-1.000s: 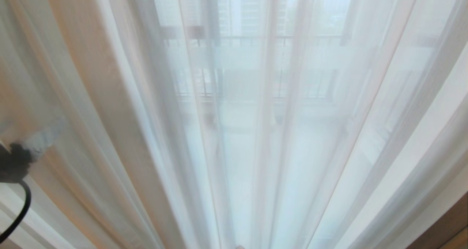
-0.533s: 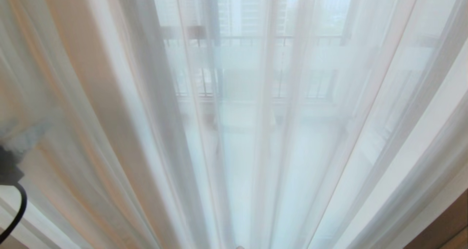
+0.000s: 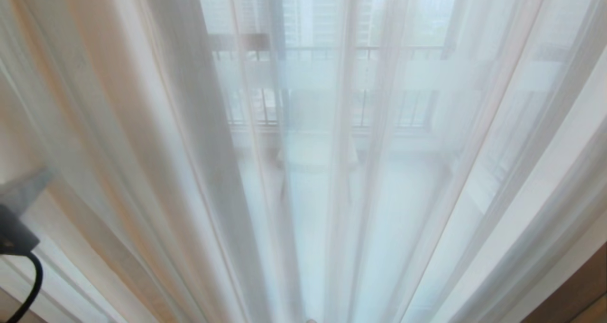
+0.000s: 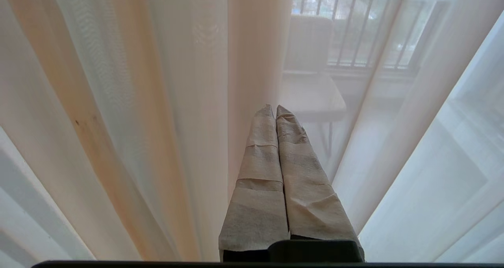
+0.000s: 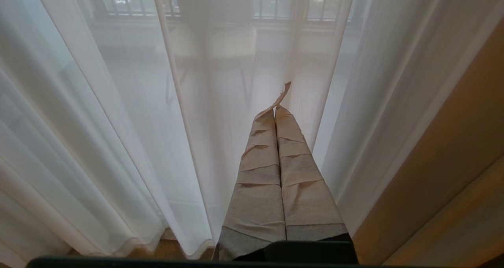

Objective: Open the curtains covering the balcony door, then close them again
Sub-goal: Close the inner curtains on both sides

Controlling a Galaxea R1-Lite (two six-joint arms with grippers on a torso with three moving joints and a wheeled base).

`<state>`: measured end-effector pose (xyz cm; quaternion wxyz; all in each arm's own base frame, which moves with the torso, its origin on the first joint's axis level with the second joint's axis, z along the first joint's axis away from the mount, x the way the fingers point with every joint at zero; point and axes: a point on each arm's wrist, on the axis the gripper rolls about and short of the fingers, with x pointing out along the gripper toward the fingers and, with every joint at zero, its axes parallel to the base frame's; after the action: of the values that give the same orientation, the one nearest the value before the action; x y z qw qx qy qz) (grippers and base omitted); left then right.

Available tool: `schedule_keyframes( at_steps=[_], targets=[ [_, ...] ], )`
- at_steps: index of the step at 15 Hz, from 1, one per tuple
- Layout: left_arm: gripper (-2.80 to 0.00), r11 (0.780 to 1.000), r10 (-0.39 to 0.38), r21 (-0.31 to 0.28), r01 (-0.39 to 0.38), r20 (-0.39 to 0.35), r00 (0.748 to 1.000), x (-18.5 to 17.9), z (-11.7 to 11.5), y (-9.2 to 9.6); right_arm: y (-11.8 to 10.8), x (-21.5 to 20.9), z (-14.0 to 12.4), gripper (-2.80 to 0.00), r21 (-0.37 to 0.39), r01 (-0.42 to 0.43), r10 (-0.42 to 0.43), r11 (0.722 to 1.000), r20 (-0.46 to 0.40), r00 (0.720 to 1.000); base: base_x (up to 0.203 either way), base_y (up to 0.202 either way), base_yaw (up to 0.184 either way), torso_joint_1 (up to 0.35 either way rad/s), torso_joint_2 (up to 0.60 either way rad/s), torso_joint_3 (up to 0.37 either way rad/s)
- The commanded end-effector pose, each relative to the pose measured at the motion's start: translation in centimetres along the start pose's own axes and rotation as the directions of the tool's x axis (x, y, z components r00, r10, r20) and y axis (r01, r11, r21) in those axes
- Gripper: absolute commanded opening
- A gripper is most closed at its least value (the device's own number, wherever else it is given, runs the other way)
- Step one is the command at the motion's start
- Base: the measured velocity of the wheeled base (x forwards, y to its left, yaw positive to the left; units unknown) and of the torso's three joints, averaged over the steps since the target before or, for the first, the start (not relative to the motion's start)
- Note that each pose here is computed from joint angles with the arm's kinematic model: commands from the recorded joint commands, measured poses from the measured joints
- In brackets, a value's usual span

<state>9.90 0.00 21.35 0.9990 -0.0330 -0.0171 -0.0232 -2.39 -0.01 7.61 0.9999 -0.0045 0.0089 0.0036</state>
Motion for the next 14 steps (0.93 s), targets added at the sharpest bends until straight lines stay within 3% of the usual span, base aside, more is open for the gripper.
schedule_keyframes(
  at_steps=[1,11,13,14],
  targets=[
    [-2.8,1.0,0.001,0.0,-0.001,0.002,1.0,-0.7,-0.6,0.0,0.0,0.0,0.0,-2.8,0.0,-0.001,0.001,1.0,-0.001,1.0,0.0,0.0,0.0,0.0,0.0,0.0],
    [-2.8,0.998,0.056,0.007,-0.056,0.074,0.996,-9.0,-6.6,0.0,0.0,0.0,0.0,-2.8,0.0,-0.001,0.001,1.0,-0.001,1.0,0.0,0.0,0.0,0.0,0.0,0.0],
    [-2.8,0.998,0.059,0.016,-0.06,0.031,0.998,-10.1,-8.7,0.0,0.0,0.0,0.0,-2.8,0.0,-0.001,0.001,1.0,-0.003,1.0,0.0,0.0,0.0,0.0,0.0,0.0],
    [-2.8,0.998,0.062,0.034,-0.061,-0.027,0.998,-10.1,-10.1,0.1,0.0,0.0,0.0,-2.8,0.0,-0.001,0.001,1.0,-0.001,1.0,0.0,0.0,0.0,0.0,0.0,0.0]
  ],
)
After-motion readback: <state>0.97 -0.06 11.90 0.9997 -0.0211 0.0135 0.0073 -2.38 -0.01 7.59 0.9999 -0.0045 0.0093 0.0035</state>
